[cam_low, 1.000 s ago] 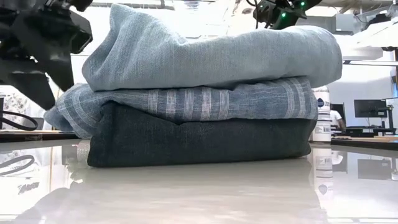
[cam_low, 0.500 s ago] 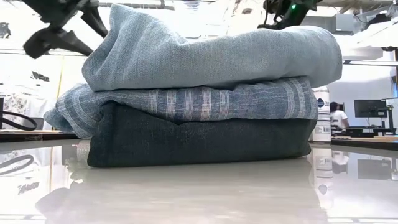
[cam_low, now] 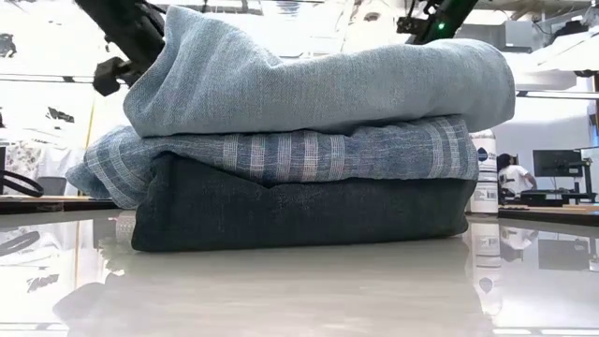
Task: Fold Laundry from Bin
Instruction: Put the stacked clothes into the red laundry bin
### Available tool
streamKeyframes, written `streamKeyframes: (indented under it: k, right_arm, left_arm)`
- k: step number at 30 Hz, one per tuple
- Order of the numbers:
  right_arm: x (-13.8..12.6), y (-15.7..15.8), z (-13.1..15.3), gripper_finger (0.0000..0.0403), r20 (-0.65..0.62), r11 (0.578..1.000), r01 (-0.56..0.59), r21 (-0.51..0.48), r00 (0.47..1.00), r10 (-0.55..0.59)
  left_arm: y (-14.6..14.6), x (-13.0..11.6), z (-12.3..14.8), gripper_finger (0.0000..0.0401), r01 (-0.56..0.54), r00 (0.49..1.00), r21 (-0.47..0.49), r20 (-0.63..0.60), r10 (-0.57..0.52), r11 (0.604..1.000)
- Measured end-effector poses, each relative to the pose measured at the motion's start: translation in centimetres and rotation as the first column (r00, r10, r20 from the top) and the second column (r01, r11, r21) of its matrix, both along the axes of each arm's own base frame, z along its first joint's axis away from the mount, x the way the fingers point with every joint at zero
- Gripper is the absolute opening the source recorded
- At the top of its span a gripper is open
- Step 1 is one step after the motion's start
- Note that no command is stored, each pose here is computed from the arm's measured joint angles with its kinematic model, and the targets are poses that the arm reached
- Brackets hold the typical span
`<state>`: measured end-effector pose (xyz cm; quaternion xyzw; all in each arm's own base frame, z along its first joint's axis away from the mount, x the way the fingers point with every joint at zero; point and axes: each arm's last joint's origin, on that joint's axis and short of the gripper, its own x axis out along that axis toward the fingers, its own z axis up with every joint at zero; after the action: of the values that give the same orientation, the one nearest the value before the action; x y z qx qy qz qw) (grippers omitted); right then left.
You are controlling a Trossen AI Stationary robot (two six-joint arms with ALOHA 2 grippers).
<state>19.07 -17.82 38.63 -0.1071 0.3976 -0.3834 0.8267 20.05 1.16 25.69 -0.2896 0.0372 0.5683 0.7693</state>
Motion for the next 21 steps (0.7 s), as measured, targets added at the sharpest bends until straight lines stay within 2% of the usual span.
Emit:
streamKeyframes:
  k: [8,13,17,21]
  right_arm:
    - [-0.8,0.7,0.8,0.0024,0.031,1.000,0.004,-0.019,1.000,-0.004]
    - [-1.2,1.0,1.2,0.0024,0.076,0.999,0.032,-0.010,0.997,-0.031]
    - [-1.2,1.1,1.3,0.0024,0.079,0.999,0.031,-0.009,0.996,-0.030]
    - [-1.2,1.3,1.2,0.0024,0.090,0.999,0.042,0.013,0.995,-0.043]
  left_arm:
    - [3.4,1.0,-0.5,0.0178,-0.100,0.992,0.040,-0.079,0.103,0.994]
    - [5.3,0.6,-1.1,0.0178,-0.154,0.971,0.064,-0.176,0.164,0.986]
    - [6.5,0.2,-1.2,0.0178,-0.199,0.959,0.061,-0.194,0.207,0.978]
    - [7.0,0.1,-1.3,0.0178,-0.174,0.957,0.031,-0.232,0.177,0.984]
